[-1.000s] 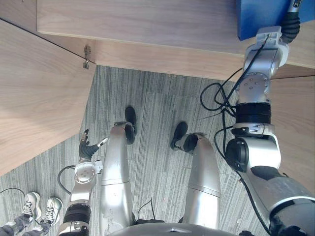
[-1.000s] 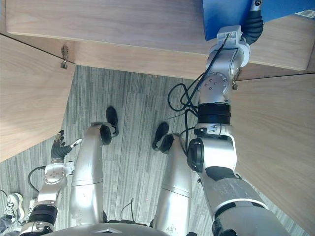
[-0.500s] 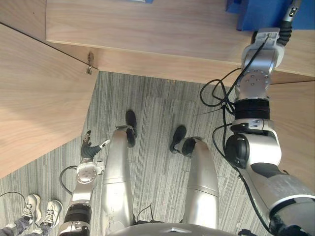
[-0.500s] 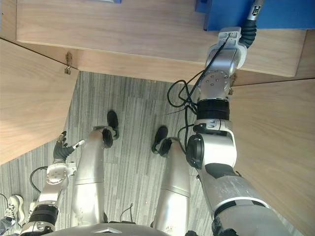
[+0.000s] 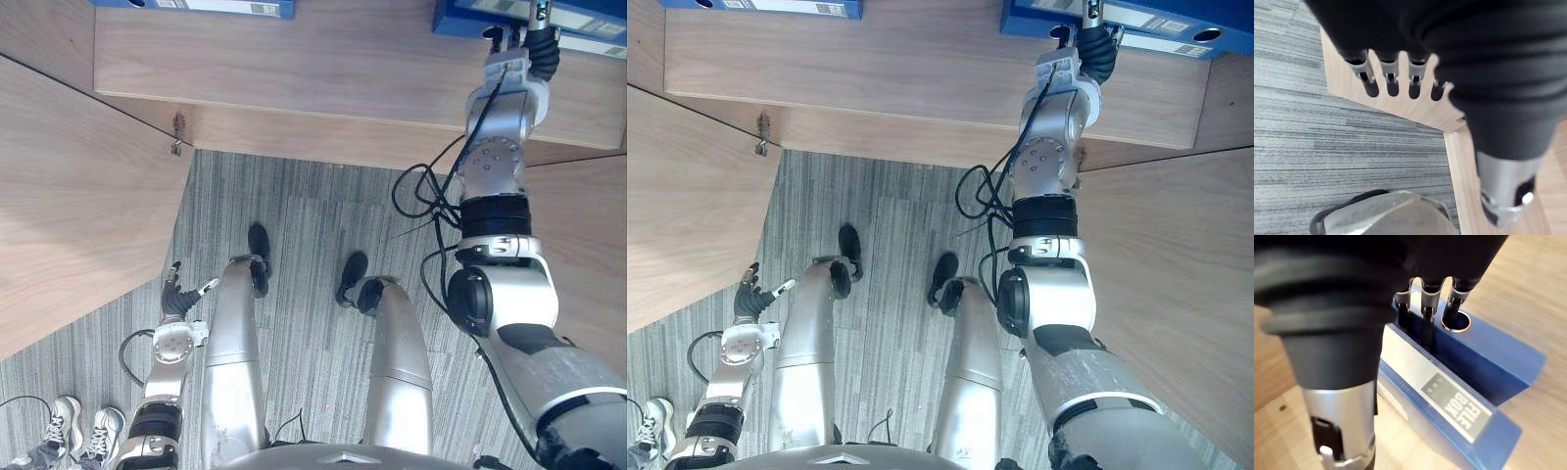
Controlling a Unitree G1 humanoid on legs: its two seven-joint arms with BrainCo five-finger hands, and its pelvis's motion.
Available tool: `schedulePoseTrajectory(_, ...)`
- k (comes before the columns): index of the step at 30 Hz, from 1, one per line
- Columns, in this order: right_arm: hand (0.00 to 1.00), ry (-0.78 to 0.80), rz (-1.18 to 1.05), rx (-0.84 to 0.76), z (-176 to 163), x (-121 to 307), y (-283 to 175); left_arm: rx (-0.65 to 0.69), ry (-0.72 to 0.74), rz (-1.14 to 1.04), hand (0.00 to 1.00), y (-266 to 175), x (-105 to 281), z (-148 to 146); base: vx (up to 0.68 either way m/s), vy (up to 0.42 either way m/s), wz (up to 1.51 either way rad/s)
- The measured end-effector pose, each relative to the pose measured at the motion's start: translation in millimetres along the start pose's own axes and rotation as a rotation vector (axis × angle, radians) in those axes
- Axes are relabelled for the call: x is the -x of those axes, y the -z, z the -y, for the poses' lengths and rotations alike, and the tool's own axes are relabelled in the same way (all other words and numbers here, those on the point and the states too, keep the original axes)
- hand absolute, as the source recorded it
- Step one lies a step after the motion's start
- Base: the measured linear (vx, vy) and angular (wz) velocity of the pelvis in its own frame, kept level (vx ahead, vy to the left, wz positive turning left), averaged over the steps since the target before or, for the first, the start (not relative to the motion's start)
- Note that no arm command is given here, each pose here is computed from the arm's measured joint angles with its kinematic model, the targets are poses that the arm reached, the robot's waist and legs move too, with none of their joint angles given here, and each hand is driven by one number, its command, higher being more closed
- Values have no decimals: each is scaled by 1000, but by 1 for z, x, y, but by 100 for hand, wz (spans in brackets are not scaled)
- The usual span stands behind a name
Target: Walk over to the cabinet, pick up the folder, carry it to the office cabinet, place the folder inside the office cabinet, then close the office cabinet door
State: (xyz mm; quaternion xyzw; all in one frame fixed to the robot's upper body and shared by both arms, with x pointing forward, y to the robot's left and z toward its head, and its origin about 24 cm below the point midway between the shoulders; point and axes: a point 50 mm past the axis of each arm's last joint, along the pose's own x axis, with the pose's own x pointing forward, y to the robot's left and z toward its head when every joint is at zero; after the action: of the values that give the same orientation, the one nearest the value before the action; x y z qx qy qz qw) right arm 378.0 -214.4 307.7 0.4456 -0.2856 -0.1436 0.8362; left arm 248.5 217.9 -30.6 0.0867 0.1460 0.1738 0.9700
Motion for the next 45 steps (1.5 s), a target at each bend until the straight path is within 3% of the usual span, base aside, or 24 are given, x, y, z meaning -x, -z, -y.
schedulePoseTrajectory(6, 0, -49, -9, 377, 21, 9, 19, 14, 16, 25, 0, -10, -5, 8, 2, -5, -6)
schedulePoseTrajectory(14, 0, -113, -49, 716, 45, 15, 33, 50, 59, 22, 0, -23, -16, 30, 1, 15, -7)
schedulePoseTrajectory(20, 0, -170, 10, 1098, 60, 16, 31, 80, 56, 56, 0, -46, -31, 33, -24, -5, -6)
schedulePoseTrajectory(26, 0, -224, 53, 1295, 67, 18, 28, 75, 61, 82, 0, -55, -36, 30, -23, -6, -6)
schedulePoseTrajectory(31, 0, -374, 64, 1456, 70, 23, 22, 58, 59, 91, 0, -56, -37, 25, 0, 0, 0)
schedulePoseTrajectory(32, 100, -399, 73, 1472, 70, 25, 20, 54, 64, 93, 0, -56, -38, 24, 0, 0, 0)
schedulePoseTrajectory(38, 100, -511, 150, 1417, 73, 55, 19, 20, 75, 81, 0, -44, -32, 19, -2, -2, 4)
schedulePoseTrajectory(45, 100, -509, 368, 1286, 42, 81, 19, -27, 76, 86, 0, -37, -27, 20, -12, -24, 6)
